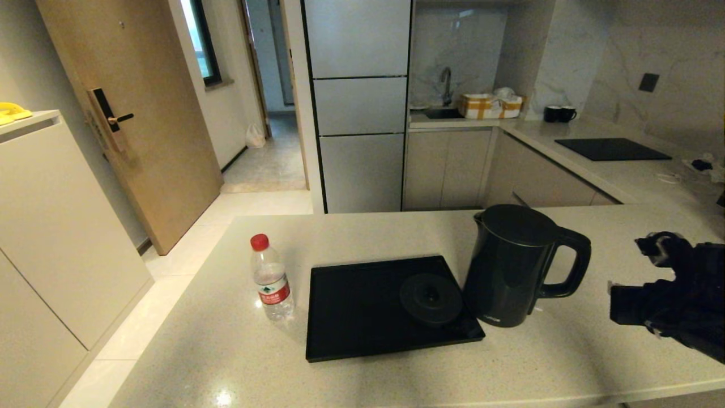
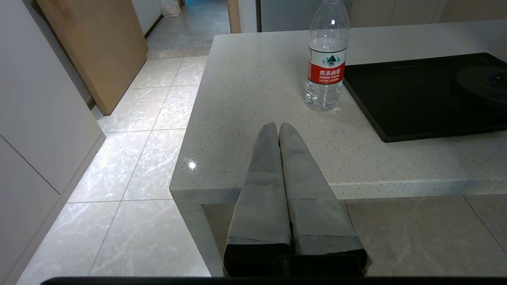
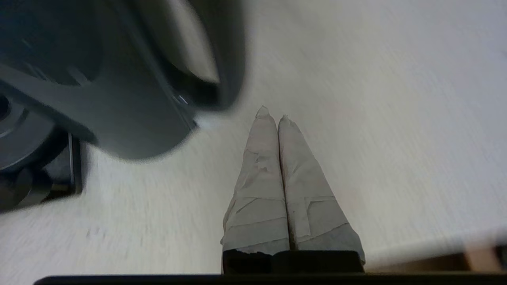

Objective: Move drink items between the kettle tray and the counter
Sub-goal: Return the kettle to its original position

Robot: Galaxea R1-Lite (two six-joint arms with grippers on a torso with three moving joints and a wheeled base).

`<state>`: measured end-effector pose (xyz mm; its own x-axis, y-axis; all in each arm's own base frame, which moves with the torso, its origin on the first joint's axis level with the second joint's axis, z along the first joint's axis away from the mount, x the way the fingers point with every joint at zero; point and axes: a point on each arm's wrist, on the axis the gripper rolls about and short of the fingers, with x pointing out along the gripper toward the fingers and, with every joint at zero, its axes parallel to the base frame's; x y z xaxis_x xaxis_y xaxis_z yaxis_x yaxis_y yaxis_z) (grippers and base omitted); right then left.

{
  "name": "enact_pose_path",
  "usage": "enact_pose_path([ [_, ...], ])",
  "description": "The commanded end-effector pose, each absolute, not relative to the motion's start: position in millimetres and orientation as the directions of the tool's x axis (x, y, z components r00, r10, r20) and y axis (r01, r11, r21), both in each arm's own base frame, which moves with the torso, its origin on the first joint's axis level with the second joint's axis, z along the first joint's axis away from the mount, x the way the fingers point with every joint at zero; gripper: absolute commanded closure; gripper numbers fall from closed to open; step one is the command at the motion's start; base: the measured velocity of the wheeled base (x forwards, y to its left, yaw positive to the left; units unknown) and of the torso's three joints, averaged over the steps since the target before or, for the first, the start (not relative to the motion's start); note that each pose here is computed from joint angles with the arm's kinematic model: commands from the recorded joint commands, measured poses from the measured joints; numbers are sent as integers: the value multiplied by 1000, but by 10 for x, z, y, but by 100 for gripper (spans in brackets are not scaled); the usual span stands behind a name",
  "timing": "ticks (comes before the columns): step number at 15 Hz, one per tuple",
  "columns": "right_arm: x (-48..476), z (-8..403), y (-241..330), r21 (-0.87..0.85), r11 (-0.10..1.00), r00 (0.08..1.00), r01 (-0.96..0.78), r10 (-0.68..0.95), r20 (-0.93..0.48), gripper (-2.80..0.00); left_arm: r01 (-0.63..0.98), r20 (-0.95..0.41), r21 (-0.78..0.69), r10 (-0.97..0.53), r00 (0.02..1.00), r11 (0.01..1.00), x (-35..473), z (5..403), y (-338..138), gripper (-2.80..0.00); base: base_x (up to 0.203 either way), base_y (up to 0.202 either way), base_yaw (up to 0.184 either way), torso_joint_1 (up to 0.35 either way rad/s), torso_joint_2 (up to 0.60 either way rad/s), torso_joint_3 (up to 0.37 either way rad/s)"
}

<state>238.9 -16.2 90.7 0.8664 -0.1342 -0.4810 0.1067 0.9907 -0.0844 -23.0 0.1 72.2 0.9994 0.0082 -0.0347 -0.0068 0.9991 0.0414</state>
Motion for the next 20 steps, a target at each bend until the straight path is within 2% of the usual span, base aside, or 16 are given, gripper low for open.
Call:
enact_pose_path([
  [1,2621,624,-37,-111,993,856,49,-99,-507,0,-8,-34,42,9,999,999,-231,721,1,0,0,0,0,0,0,0],
  [4,2764,597,184,-145,989,877,23,-90,-472,0,-8,-35,42,9,999,999,-230,721,1,0,0,0,0,0,0,0],
  [9,2912,613,186,-158,986,884,55,-122,-452,0,-8,-34,42,9,999,999,-231,721,1,0,0,0,0,0,0,0],
  [10,2915,614,178,-165,984,881,70,-138,-452,-280,-8,-34,42,9,999,999,-231,721,1,0,0,0,0,0,0,0],
  [20,2589,746,157,-161,982,879,96,-159,-449,-280,-8,-34,42,9,999,999,-231,721,1,0,0,0,0,0,0,0],
])
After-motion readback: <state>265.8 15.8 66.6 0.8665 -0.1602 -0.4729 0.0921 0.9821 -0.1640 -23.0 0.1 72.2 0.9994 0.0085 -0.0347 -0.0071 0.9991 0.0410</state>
